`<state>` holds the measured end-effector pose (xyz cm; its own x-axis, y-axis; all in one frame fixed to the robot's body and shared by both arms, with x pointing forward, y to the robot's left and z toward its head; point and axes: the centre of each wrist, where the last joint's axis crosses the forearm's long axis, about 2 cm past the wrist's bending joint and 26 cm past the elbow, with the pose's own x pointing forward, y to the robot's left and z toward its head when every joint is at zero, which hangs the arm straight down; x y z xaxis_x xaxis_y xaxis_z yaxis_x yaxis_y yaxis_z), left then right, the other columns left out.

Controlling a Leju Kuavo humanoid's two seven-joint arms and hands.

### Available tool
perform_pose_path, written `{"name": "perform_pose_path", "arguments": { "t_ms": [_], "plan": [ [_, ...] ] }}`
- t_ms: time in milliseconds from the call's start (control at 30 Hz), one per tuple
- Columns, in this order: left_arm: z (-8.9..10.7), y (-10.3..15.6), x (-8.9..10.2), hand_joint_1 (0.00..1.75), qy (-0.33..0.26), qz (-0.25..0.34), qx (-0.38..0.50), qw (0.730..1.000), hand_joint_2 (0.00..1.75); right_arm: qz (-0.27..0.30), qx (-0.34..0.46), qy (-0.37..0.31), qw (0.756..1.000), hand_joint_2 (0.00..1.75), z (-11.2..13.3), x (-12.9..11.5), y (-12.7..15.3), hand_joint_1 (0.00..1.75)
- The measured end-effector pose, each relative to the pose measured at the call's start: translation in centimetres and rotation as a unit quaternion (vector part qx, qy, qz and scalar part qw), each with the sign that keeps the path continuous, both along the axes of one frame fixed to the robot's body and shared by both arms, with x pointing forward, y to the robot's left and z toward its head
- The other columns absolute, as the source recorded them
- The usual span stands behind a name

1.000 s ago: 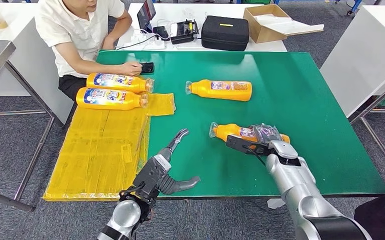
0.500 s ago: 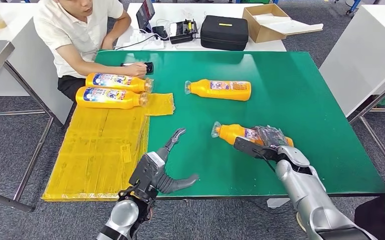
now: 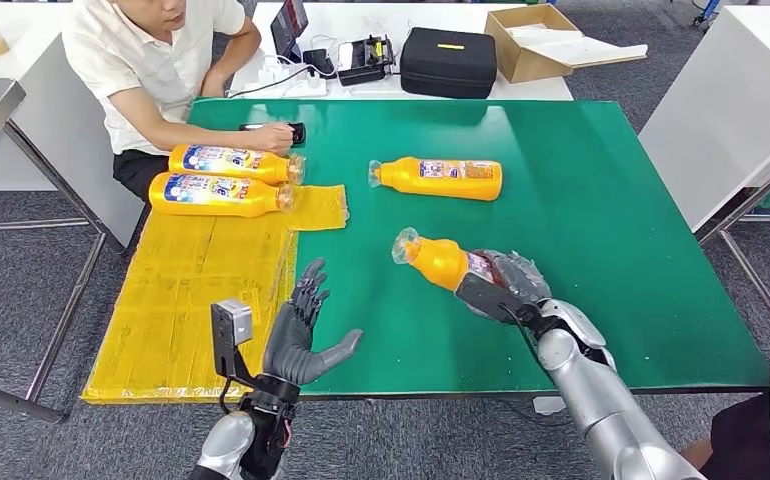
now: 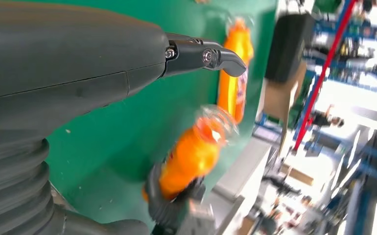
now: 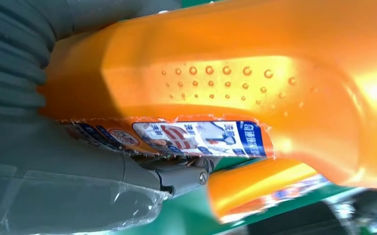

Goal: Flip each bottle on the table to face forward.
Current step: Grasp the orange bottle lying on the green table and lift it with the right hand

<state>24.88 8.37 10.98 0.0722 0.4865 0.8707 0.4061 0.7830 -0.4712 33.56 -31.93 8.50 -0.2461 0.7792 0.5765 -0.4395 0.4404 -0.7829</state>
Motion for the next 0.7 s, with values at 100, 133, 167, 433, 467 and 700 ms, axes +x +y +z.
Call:
{"name": "perform_pose_path", "arguments": {
  "t_ms": [100,133,167,433,467,700],
  "plan": [
    [-0.6,0.8,-0.3,0.00,0.023,0.025,-0.030,0.999,1.75,0.022,0.052,-0.007,0.998,1.75,0.9,0.1,1.7,1.75],
    [-0.7,1.0,-0.4,0.00,0.029,0.030,-0.039,0.998,1.75,0.029,0.066,-0.011,0.997,1.75,1.2,0.3,2.2,1.75],
    [-0.8,1.1,-0.4,0.00,0.033,0.032,-0.046,0.998,1.75,0.036,0.078,-0.016,0.996,1.75,1.6,0.6,2.7,1.75],
    [-1.1,1.6,-0.3,0.00,0.041,0.042,-0.060,0.996,1.75,0.071,0.113,-0.035,0.990,1.75,3.2,1.8,5.4,1.75],
    [-1.1,1.7,-0.3,0.00,0.042,0.042,-0.061,0.996,1.75,0.073,0.114,-0.036,0.990,1.75,3.2,1.8,5.6,1.75],
    [-1.0,1.5,-0.3,0.00,0.039,0.030,-0.069,0.996,1.75,0.115,0.148,-0.027,0.982,1.75,3.7,2.2,8.1,1.75]
  ]
}}
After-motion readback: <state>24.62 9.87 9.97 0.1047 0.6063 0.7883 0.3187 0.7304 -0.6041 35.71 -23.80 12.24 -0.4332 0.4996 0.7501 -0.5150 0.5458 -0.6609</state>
